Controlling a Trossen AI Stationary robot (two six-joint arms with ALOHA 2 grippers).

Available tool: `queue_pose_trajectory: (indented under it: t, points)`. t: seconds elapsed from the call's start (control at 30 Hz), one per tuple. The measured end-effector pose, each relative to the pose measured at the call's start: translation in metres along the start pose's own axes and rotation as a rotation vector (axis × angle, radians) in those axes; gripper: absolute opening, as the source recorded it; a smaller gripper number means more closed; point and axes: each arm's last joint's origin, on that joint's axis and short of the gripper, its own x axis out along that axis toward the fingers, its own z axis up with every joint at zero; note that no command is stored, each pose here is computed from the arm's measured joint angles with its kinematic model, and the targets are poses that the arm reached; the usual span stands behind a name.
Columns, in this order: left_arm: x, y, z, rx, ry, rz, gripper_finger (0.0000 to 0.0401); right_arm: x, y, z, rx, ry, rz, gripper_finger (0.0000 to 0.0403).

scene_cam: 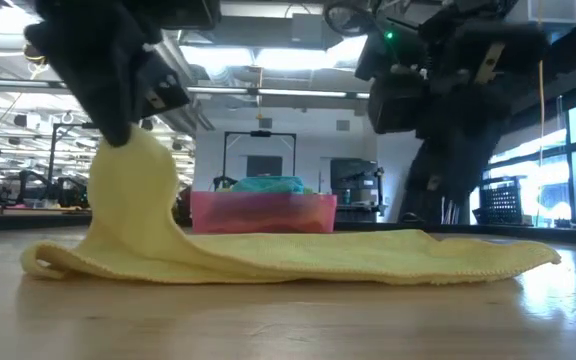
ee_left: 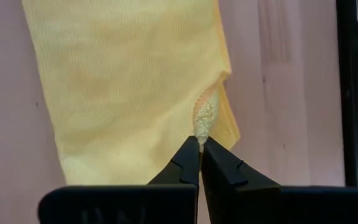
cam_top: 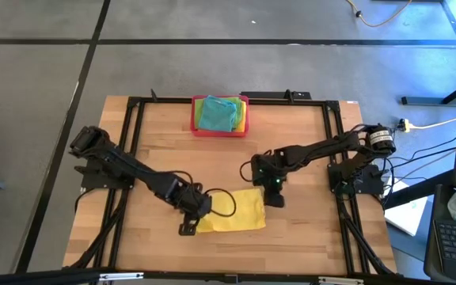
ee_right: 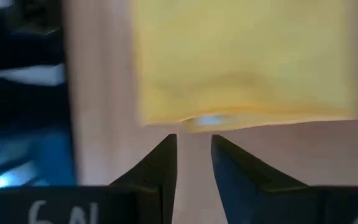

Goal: Fold microfiber towels
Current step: Fold the yellow microfiber cloth

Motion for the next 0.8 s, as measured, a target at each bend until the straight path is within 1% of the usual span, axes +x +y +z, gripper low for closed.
queue_pose_trajectory:
  t: [0.1, 0.13, 0.17, 0.2, 0.33, 0.43, 0.53, 0.63, 0.7, 0.8]
  points:
    - [0.000, -0.006, -0.003, -0.012, 0.000, 0.025, 0.0001, 0.003, 0.009, -0.005, -0.042, 0.066, 0.142, 0.0101]
    - [0.000, -0.007, -0.004, -0.014, -0.002, 0.027, 0.0001, 0.005, 0.013, -0.007, -0.072, 0.089, 0.187, 0.0101]
    - [0.000, -0.007, -0.004, -0.015, -0.003, 0.029, 0.0000, 0.007, 0.017, -0.009, -0.116, 0.103, 0.208, 0.0101]
    - [0.000, -0.007, -0.004, -0.022, -0.003, 0.032, 0.0000, 0.009, 0.020, -0.011, -0.157, 0.112, 0.202, 0.0102]
    - [0.000, -0.005, -0.004, -0.069, -0.022, 0.074, 0.0000, 0.021, 0.032, -0.017, -0.323, 0.112, 0.064, 0.0114]
    - [-0.003, -0.003, -0.002, -0.117, -0.054, 0.108, 0.0000, 0.029, 0.045, -0.018, -0.447, 0.085, 0.034, 0.0134]
    - [-0.015, -0.001, 0.000, -0.140, -0.107, 0.138, 0.0000, 0.035, 0.057, -0.017, -0.512, 0.032, -0.003, 0.0160]
    - [-0.030, 0.001, 0.001, -0.137, -0.162, 0.154, 0.0000, 0.039, 0.064, -0.014, -0.501, -0.052, -0.105, 0.0186]
    - [-0.041, 0.003, 0.002, -0.133, -0.204, 0.158, 0.0000, 0.038, 0.066, -0.010, -0.443, -0.111, -0.176, 0.0200]
    - [-0.054, 0.009, 0.003, -0.135, -0.234, 0.163, 0.0000, 0.032, 0.072, 0.003, -0.321, -0.228, -0.276, 0.0210]
